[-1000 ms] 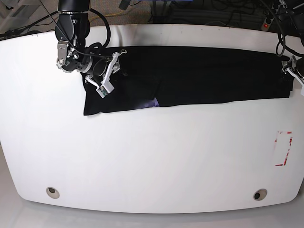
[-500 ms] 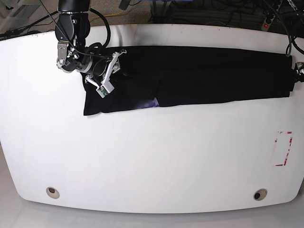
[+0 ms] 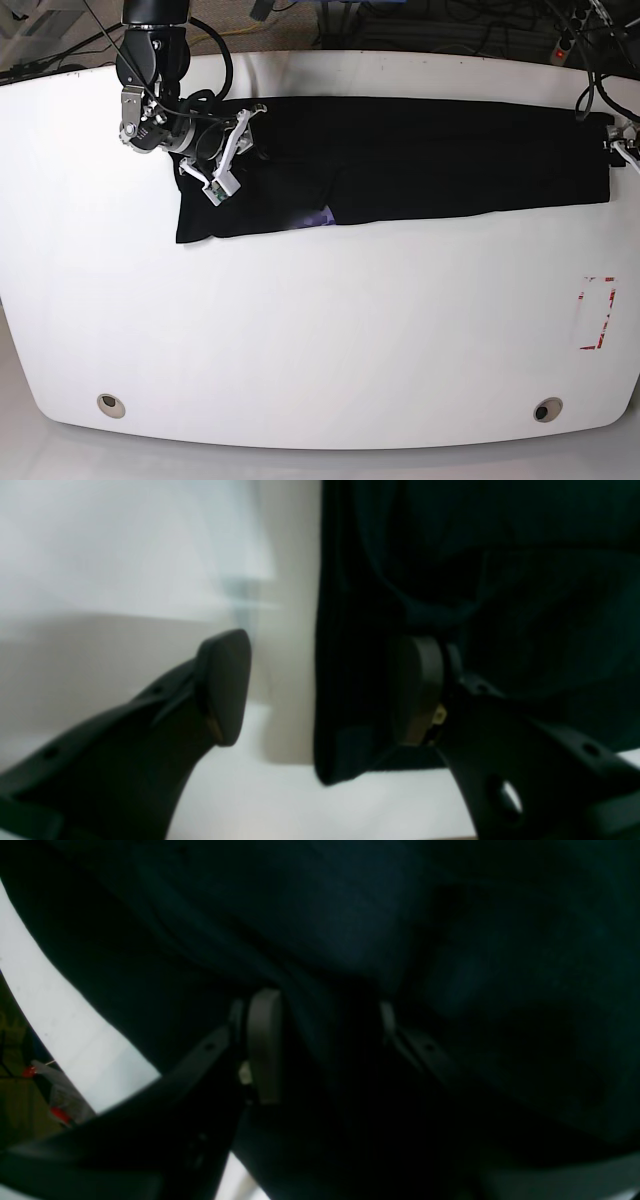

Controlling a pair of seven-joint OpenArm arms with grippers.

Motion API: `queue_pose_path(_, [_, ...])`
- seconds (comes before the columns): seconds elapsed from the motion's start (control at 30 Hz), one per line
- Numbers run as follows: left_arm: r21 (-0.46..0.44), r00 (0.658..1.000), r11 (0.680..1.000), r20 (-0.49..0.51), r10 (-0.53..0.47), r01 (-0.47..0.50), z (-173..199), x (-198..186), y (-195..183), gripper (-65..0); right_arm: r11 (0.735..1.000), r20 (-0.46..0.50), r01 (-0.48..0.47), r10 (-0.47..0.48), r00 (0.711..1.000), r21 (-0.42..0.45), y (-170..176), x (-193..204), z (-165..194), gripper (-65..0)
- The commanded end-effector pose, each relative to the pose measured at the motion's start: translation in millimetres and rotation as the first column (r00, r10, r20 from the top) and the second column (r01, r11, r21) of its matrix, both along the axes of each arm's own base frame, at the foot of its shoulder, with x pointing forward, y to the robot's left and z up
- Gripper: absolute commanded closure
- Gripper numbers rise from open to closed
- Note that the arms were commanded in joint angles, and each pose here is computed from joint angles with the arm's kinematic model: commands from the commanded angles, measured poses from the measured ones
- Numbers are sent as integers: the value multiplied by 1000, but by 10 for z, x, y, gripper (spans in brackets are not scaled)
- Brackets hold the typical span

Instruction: Fold the T-shirt properly

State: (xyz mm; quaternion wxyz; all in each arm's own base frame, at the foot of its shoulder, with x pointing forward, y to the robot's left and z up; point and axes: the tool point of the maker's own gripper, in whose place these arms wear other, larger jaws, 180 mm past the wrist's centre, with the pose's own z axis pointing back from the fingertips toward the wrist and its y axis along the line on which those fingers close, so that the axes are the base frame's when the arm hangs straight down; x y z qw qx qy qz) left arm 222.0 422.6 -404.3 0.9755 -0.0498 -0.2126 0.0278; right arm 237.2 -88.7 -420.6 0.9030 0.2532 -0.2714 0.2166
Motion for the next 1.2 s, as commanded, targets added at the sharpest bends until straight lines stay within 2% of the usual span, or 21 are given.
queue_pose_path(0.0, [-13,999,1000,52,0,1,103,115,-14,-397,998,-14,-12,11,1000,-56,-75,-30,-14,-222])
queue_pose_path(0.2, [-28,1000,1000,24,-2,2,49,65,-63,-397,998,-11,-14,13,1000,-57,-70,-56,-2,-224])
queue_pose_path(0.4, [-108,998,994,60,12,-6,41,53,-193,-397,998,-12,-14,13,1000,-57,-70,-62,-6,-224])
queue_pose_path(0.73, [-127,1000,992,22,4,-1,-13,-17,-252,-388,998,-12,-14,13,1000,-57,-70,-62,-6,-224])
queue_pose_path(0.77, [-129,1000,992,22,4,-1,-17,-17,-258,-371,998,-12,-14,13,1000,-57,-70,-62,-6,-224])
queue_pose_path(0.8, [-126,1000,992,20,2,1,-19,-18,-258,-322,998,-12,-14,13,1000,-57,-70,-62,-6,-224])
queue_pose_path(0.83, [-126,1000,992,22,2,1,-15,-12,-258,-264,998,-12,-14,13,1000,-57,-70,-62,-6,-224])
queue_pose_path(0.87, [-125,1000,992,25,3,0,-7,-1,-254,-179,998,-12,-14,13,1000,-57,-70,-62,-6,-224])
queue_pose_path(0.93, [-124,1000,992,28,3,0,1,8,-251,-64,998,-14,-14,13,1000,-57,-71,-64,-10,-224])
queue_pose_path(0.97, [-123,1000,992,29,2,1,5,11,-252,-35,998,-14,-14,13,1000,-57,-71,-64,-10,-224])
queue_pose_path(1.17, [-106,999,994,49,-11,16,66,50,-249,-38,998,-15,-14,13,1000,-57,-71,-66,-14,-224])
